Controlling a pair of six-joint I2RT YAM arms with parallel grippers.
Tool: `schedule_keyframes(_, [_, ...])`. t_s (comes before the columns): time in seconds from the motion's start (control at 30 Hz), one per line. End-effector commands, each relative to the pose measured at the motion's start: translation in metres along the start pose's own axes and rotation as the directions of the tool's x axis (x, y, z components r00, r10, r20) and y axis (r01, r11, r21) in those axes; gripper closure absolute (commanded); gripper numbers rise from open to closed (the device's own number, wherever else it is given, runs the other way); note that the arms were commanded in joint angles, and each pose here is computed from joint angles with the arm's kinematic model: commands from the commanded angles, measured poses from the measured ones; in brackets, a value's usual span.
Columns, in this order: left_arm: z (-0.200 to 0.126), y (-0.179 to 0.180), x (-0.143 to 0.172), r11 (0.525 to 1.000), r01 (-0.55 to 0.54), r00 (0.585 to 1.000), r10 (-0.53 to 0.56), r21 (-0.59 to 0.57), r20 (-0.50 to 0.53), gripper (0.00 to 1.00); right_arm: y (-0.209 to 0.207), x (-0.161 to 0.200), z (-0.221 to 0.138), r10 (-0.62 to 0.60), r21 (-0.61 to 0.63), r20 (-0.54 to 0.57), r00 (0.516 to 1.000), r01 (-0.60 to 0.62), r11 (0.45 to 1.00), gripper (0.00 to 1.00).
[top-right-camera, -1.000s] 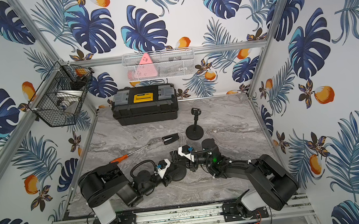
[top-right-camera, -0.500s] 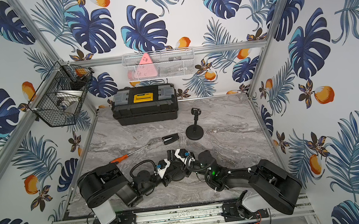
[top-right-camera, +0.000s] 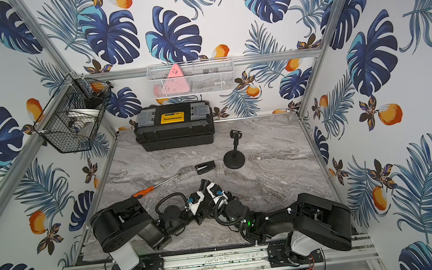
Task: Assemble a microphone stand
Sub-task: Screw the microphone stand pole into the microphone stand base.
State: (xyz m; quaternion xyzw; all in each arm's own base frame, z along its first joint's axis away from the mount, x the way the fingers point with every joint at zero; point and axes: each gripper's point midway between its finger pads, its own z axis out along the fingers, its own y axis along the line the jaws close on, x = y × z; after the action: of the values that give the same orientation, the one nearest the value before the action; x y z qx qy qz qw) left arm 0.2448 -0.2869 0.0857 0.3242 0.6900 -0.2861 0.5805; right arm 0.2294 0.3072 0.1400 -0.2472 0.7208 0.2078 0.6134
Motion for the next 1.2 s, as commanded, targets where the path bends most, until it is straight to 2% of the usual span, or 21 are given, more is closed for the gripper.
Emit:
schedule_keyframes(0.0, [0.001,-0.001,-0.012,1.000,0.005,0.999,-0.005,0.006,0.047,0.61,-0.023,0.055,-0.008,-0.075,0.100,-0.198,0.977,0.096,0.990,1.00])
schedule_keyframes(0.37, [0.009,-0.001,-0.010,1.000,-0.006,0.999,0.005,0.007,0.042,0.68,-0.010,0.049,-0.011,-0.068,0.020,-0.197,0.978,0.073,0.997,1.00])
schedule_keyframes(0.6, [0.009,-0.001,-0.008,1.000,-0.014,0.999,0.014,0.005,0.037,0.82,-0.007,0.052,-0.009,-0.070,0.009,-0.210,0.975,0.073,0.997,0.99])
schedule_keyframes(0.63, [0.009,-0.001,-0.008,1.000,-0.016,0.999,0.016,0.007,0.036,0.84,-0.008,0.052,-0.008,-0.071,0.014,-0.213,0.974,0.076,0.997,0.87])
schedule_keyframes(0.67, [0.008,-0.001,-0.006,1.000,-0.016,0.999,0.015,0.009,0.033,0.85,-0.009,0.051,-0.008,-0.069,0.018,-0.211,0.975,0.075,0.997,0.65])
schedule_keyframes(0.7, [0.008,-0.001,-0.006,1.000,-0.016,0.999,0.015,0.010,0.030,0.85,-0.008,0.048,-0.010,-0.059,0.014,-0.202,0.978,0.063,0.998,0.40])
schedule_keyframes(0.73, [0.008,-0.001,-0.005,1.000,-0.016,0.999,0.015,0.008,0.029,0.85,-0.007,0.046,-0.012,-0.062,-0.002,-0.195,0.979,0.063,0.998,0.30])
schedule_keyframes(0.9, [0.008,-0.001,-0.002,1.000,-0.019,1.000,0.019,0.007,0.021,0.84,-0.003,0.033,-0.029,-0.052,-0.110,-0.175,0.983,0.033,0.993,0.27])
schedule_keyframes(1.03, [0.009,-0.001,-0.003,1.000,-0.018,1.000,0.018,0.009,0.022,0.83,-0.008,0.020,-0.042,0.020,-0.247,-0.134,0.991,-0.053,0.968,0.32])
schedule_keyframes(1.17, [0.009,-0.002,-0.004,1.000,-0.019,1.000,0.019,0.016,0.025,0.82,-0.018,0.014,-0.050,0.022,-0.348,-0.109,0.994,-0.059,0.936,0.34])
